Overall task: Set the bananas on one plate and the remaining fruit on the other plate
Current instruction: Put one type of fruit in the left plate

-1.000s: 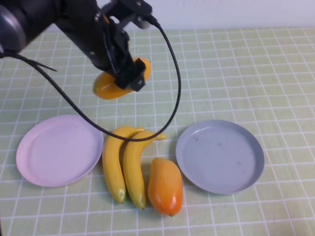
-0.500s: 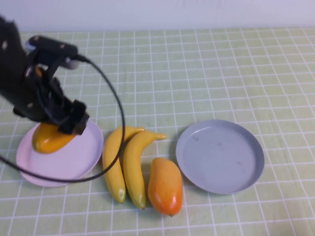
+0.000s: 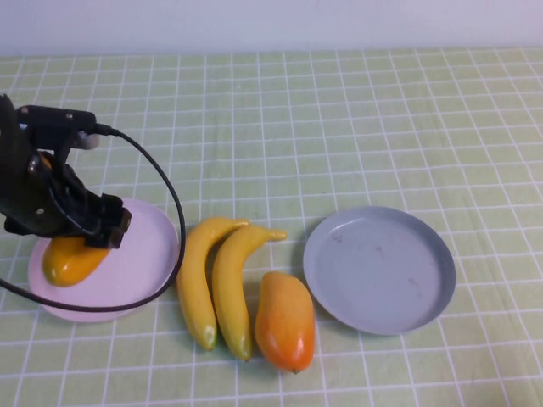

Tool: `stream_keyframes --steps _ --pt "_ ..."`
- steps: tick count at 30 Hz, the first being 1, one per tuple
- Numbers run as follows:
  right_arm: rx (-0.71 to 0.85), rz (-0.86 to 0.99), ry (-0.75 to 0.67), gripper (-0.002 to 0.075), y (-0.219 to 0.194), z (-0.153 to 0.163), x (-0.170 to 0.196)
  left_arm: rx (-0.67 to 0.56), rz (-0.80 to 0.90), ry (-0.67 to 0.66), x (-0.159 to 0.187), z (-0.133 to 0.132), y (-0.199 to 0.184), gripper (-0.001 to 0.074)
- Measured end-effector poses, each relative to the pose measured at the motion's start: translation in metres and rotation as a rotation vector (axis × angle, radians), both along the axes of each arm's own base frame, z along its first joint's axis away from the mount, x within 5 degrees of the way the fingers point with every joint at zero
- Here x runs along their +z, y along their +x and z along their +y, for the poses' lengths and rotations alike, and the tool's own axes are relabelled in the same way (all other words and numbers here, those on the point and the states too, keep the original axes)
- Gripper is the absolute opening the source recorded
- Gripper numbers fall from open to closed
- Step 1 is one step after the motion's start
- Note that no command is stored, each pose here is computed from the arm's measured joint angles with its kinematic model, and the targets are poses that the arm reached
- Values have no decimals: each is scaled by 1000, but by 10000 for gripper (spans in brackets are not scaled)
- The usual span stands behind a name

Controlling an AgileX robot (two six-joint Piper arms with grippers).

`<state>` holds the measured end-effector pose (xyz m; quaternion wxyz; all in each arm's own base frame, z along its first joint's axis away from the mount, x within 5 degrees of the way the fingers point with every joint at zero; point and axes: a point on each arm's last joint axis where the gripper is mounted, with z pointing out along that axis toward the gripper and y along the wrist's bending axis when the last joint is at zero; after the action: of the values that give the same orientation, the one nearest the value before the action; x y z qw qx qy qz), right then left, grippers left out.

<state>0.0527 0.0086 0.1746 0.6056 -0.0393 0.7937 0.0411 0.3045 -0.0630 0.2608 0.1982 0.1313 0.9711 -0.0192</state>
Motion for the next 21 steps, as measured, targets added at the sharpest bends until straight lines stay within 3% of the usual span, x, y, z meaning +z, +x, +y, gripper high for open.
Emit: stream_keyframes --steps 8,15,21 --pt "0 0 0 -17 0 0 0 -11 73 61 -37 1 18 519" --pt "0 0 0 -17 0 0 0 -44 75 130 -49 5 24 519" --pt "0 0 0 -17 0 0 0 40 48 142 -45 8 30 658"
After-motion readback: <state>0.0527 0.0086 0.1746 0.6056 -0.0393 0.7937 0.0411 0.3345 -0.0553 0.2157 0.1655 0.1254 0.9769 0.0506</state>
